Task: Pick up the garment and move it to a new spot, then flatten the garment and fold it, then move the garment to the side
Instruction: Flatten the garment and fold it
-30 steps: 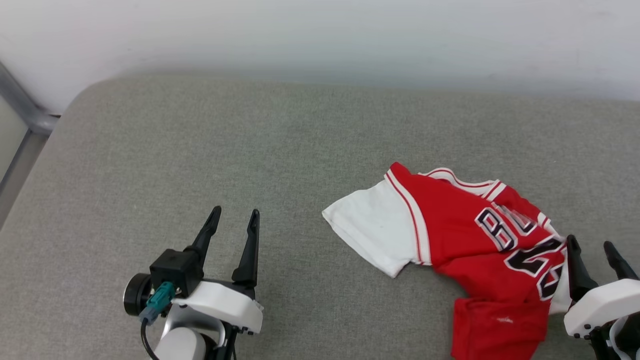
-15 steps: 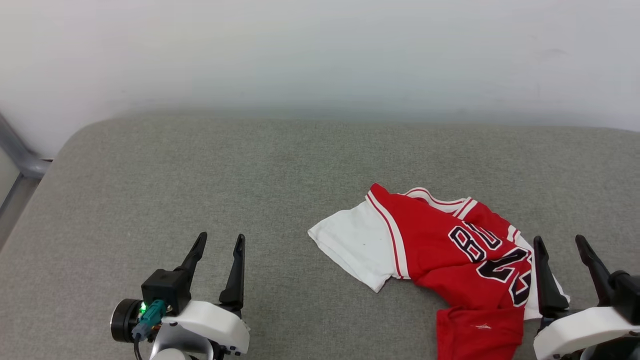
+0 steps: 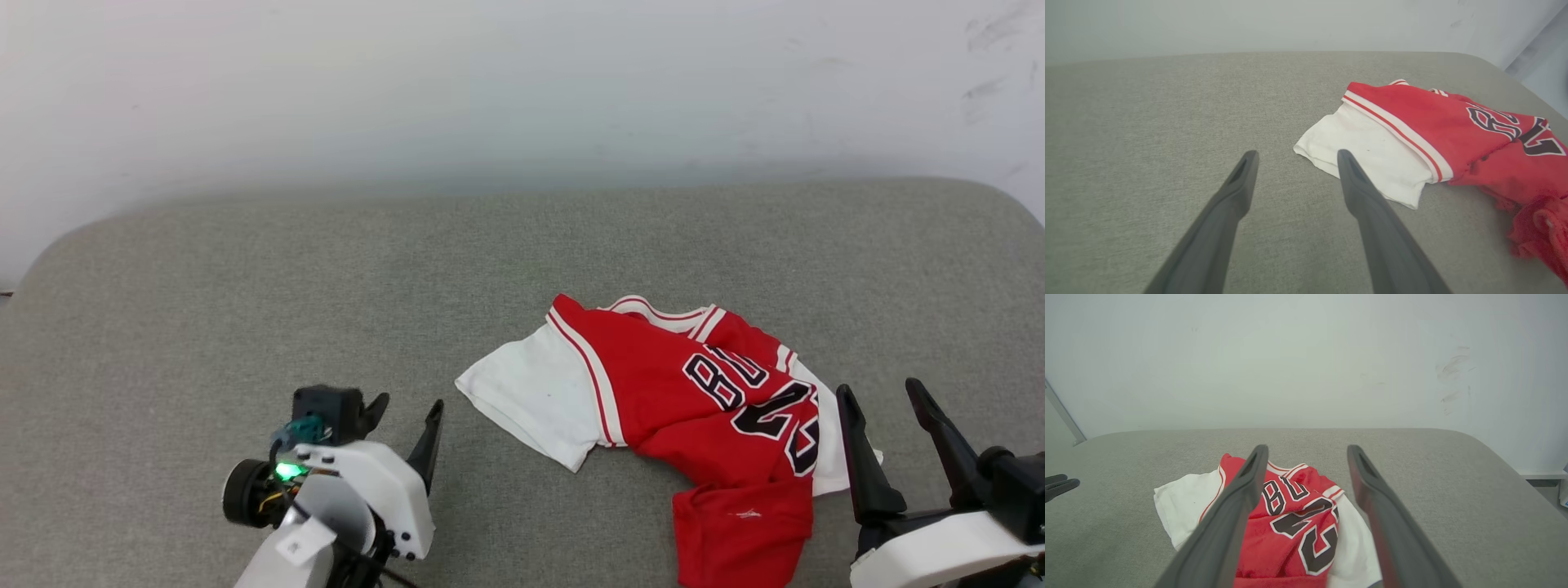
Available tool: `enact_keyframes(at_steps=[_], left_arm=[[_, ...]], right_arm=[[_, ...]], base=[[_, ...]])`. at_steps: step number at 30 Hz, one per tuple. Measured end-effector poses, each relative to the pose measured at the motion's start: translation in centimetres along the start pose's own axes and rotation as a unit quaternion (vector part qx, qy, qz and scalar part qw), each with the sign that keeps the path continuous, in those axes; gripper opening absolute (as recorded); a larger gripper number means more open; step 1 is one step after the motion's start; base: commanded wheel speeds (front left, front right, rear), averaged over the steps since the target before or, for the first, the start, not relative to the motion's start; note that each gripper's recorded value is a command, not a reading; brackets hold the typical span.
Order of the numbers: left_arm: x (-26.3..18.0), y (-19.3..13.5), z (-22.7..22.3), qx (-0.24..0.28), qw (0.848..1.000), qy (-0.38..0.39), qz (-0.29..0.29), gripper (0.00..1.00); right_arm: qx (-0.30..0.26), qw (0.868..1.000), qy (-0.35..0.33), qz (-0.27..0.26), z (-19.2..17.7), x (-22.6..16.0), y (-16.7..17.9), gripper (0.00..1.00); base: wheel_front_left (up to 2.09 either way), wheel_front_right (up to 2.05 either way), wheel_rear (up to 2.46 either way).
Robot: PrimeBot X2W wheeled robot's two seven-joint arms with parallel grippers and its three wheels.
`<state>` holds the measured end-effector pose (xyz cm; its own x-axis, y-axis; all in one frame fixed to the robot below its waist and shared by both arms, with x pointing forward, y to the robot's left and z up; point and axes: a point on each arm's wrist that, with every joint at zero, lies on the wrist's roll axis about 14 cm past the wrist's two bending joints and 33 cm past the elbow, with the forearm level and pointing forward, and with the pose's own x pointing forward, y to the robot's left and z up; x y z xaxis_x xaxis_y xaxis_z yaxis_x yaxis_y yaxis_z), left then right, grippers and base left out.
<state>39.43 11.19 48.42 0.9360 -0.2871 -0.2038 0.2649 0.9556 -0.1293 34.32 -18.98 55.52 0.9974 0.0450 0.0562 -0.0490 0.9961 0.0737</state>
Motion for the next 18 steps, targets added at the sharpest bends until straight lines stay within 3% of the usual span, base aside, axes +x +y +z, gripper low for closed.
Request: enact_keyframes(at_steps=[7,18], left_arm=[[4.0,-2.6,-2.8,-0.019,0.988,0.139,-0.059,1.0],[9.4,-2.6,-7.4,0.02,0.954,0.283,-0.093,1.0]], right_arm=[[0.007,1.0,0.019,-0.016,-1.3,0.8,-1.1,1.0],[0.016,0.997,0.054,-0.046,-4.4,2.7,-3.1,1.0]], base=[[0.0,0.0,0.0],[0.0,0.0,0.0]])
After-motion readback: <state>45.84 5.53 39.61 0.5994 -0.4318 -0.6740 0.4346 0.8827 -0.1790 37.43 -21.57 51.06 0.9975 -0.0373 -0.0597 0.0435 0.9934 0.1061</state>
